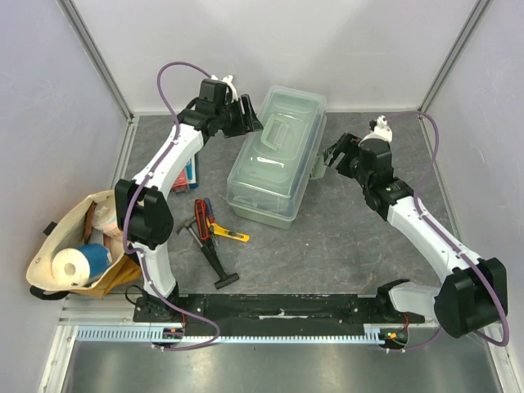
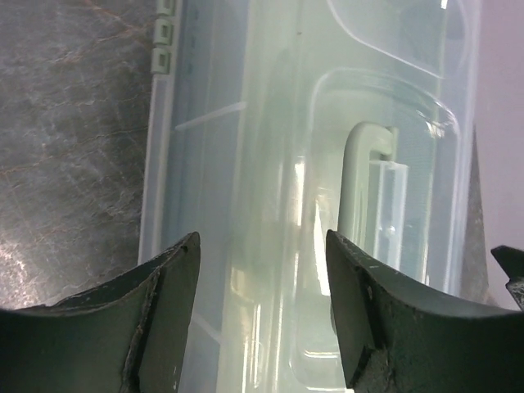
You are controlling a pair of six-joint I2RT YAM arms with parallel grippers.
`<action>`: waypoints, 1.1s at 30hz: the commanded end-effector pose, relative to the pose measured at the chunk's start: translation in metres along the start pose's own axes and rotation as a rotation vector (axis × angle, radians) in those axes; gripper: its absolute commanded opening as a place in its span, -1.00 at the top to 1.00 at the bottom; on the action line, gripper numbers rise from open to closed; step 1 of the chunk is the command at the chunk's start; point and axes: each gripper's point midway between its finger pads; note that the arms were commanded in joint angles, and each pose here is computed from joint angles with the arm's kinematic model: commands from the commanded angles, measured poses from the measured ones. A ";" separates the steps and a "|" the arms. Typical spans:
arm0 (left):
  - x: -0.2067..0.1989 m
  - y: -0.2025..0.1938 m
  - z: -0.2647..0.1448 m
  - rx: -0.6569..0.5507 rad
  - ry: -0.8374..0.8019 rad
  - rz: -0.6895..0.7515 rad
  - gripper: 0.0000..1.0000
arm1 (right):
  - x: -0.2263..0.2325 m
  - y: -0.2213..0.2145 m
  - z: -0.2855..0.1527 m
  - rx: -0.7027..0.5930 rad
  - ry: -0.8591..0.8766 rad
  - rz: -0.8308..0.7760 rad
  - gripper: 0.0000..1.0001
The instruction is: Pack the tool kit
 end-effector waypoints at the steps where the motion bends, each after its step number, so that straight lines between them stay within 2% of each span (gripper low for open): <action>1: -0.034 0.005 -0.019 0.022 -0.154 0.101 -0.37 | 0.049 0.021 -0.007 0.026 0.178 -0.022 -0.64; 8: -0.050 0.000 -0.024 0.044 -0.236 0.156 -0.37 | 0.088 0.037 -0.008 0.051 0.313 -0.016 -0.65; 14: -0.075 -0.017 -0.024 0.079 -0.319 0.253 -0.38 | 0.133 0.049 0.000 0.069 0.491 0.090 -0.61; 18: -0.085 -0.028 -0.021 0.104 -0.350 0.288 -0.38 | 0.151 0.037 0.016 0.122 0.564 0.170 -0.52; 24: -0.094 -0.030 -0.023 0.105 -0.370 0.303 -0.38 | 0.168 0.023 0.032 0.170 0.611 0.197 -0.41; 33: -0.110 -0.048 -0.017 0.158 -0.443 0.322 -0.39 | 0.164 0.009 0.044 0.210 0.591 0.195 -0.31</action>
Point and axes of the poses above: each gripper's point midway between its finger pads, its own z axis out along the fingers, its own x axis along the line the jaws close on, y = z × x
